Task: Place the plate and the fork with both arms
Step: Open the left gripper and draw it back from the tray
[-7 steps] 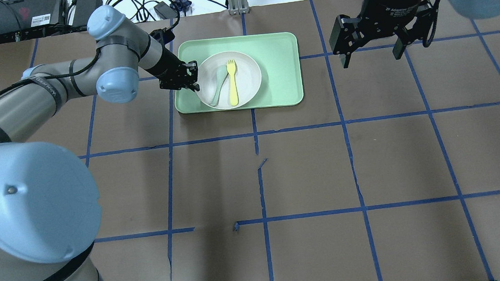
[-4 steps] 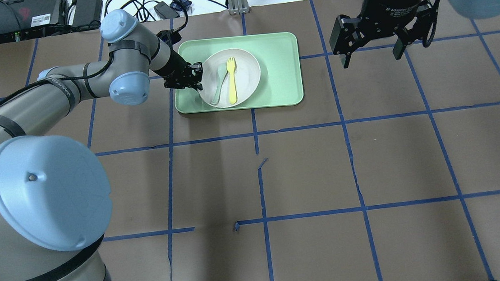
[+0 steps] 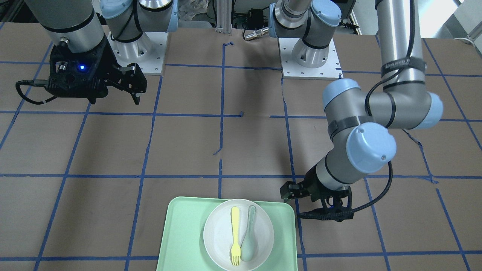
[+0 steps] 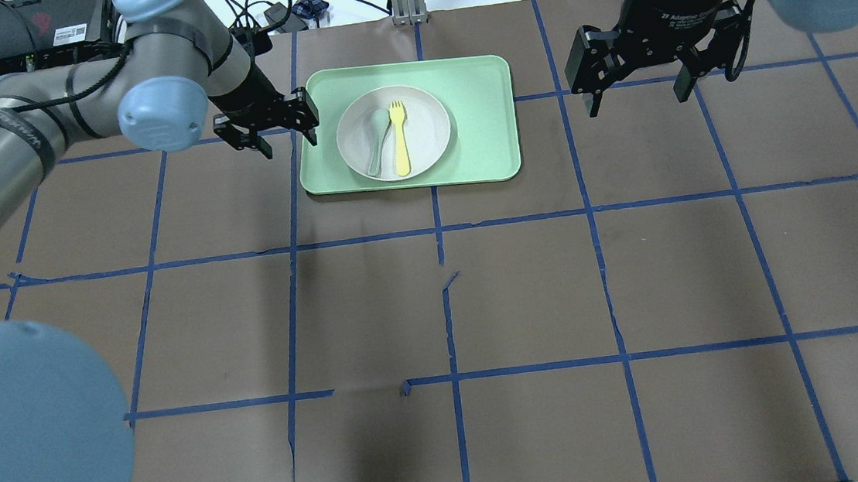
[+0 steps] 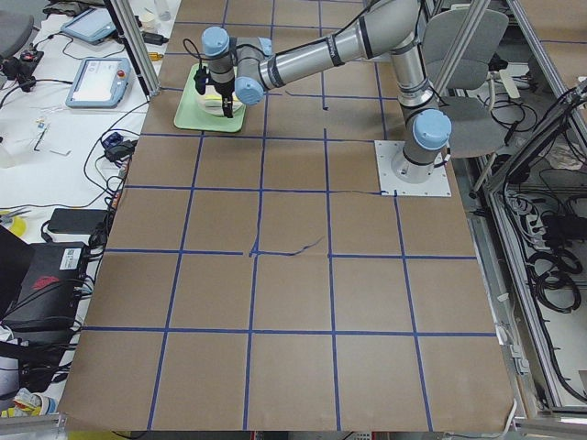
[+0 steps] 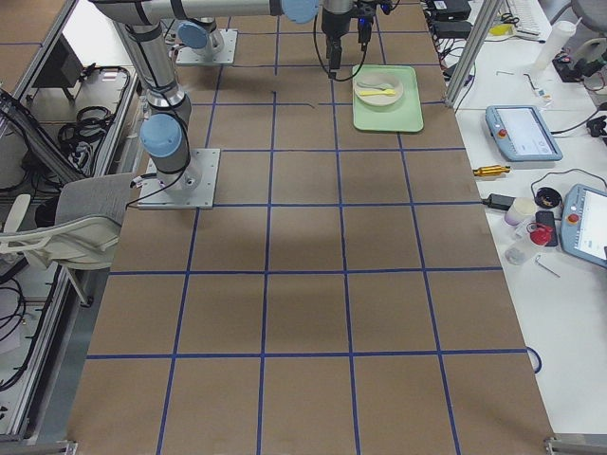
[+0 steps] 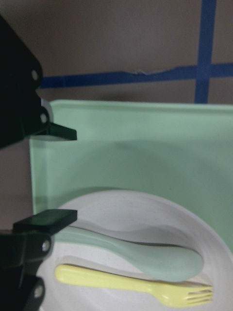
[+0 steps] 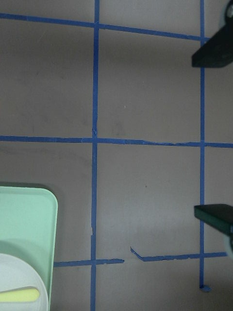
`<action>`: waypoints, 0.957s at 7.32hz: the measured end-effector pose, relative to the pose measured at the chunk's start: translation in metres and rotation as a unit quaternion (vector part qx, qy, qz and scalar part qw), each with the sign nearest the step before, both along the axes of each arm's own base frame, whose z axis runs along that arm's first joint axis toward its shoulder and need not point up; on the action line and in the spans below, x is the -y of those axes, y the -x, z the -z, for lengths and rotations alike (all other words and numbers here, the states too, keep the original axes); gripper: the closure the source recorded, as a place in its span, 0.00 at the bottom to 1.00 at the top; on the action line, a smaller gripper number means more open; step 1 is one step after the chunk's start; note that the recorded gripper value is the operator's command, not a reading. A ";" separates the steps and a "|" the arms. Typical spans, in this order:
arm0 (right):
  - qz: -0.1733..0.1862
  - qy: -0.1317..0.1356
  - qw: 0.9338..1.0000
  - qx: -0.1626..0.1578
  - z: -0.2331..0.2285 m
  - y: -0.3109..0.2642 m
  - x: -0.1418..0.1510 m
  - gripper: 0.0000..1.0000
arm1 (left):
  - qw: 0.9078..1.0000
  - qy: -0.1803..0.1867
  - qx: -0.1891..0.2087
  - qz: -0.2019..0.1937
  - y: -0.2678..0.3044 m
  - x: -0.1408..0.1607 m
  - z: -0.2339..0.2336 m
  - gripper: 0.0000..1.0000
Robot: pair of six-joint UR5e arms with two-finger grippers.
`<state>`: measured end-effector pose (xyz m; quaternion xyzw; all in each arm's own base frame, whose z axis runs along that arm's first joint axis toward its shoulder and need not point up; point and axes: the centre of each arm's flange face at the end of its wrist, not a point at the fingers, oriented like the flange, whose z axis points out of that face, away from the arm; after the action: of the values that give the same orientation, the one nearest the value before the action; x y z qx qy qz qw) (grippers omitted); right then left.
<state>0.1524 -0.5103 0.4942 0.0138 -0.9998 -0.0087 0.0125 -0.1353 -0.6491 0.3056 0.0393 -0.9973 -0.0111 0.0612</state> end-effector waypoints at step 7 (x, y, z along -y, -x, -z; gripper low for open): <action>0.001 0.004 1.000 0.001 0.001 -0.002 0.003 0.00 | 0.999 0.018 0.044 -0.001 0.028 -0.165 -0.175 0.00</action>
<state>0.1543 -0.5137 0.4936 0.0125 -0.9998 -0.0048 0.0111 -0.1633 -0.4845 0.4806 0.0395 -0.9990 0.0081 0.0178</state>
